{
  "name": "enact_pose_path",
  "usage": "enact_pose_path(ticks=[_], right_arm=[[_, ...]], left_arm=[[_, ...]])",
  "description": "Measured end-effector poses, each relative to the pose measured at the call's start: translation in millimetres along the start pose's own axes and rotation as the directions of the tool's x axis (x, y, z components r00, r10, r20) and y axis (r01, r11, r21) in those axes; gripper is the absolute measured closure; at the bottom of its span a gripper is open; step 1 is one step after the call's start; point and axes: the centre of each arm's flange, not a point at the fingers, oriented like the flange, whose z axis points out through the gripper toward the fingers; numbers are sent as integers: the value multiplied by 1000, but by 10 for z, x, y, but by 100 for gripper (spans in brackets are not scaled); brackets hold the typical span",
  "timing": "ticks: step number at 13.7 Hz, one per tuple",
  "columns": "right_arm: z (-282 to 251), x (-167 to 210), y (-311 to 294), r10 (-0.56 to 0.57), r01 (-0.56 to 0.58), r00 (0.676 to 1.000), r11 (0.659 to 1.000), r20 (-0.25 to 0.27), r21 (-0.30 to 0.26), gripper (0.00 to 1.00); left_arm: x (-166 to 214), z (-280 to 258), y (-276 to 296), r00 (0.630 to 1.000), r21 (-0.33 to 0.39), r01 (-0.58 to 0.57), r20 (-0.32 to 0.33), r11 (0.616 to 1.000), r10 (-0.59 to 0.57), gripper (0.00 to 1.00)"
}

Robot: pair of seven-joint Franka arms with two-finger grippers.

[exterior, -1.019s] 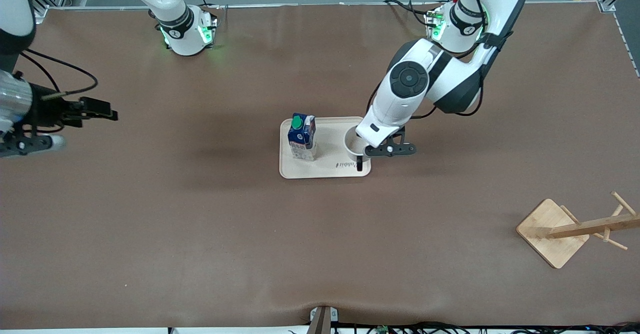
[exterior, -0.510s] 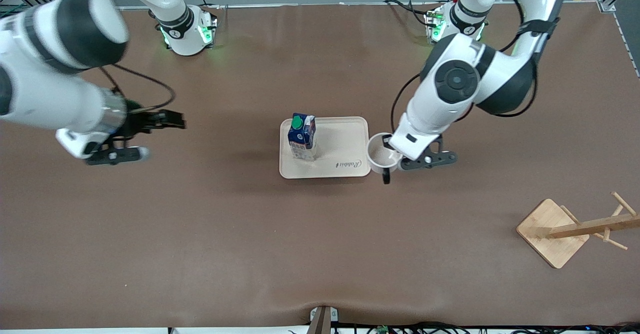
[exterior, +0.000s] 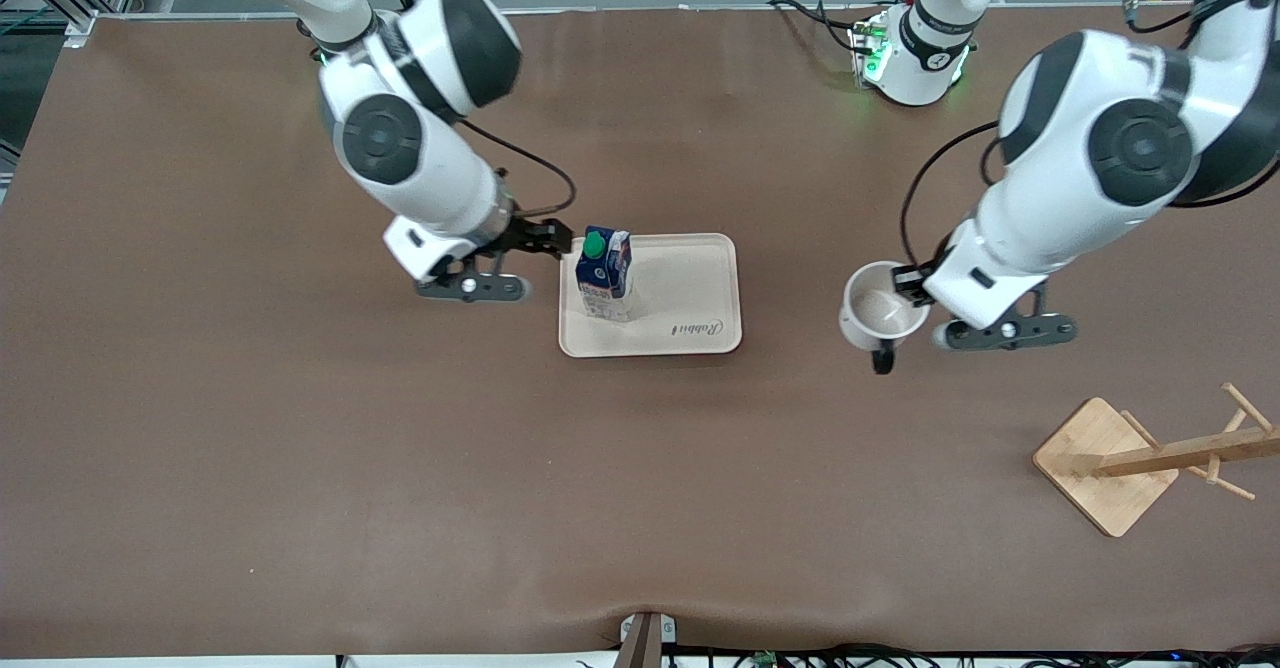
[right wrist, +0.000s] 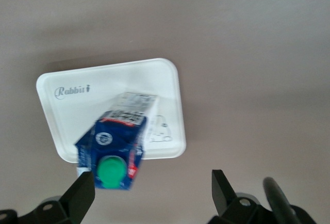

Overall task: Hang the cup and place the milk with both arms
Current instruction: 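Carry the mug toward the stand while the right gripper grasps the carton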

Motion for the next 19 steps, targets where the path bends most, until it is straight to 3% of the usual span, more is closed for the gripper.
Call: enact_pose_path(ticks=[2, 5, 11, 19], right_arm=[[139, 17, -70, 13, -13, 1000, 1000, 21, 17, 0], [280, -7, -231, 54, -54, 999, 998, 0, 33, 0], [815, -204, -558, 50, -50, 998, 999, 31, -11, 0], [940, -193, -585, 53, -52, 998, 998, 29, -17, 3]], left_arm=[[9, -153, -346, 999, 2, -42, -10, 999, 42, 93], [94, -282, -930, 992, -1, -120, -31, 993, 119, 93], [167, -451, -1774, 985, -4, -163, -51, 987, 163, 93], [259, -312, -2712, 966, -21, -256, -46, 966, 255, 93]])
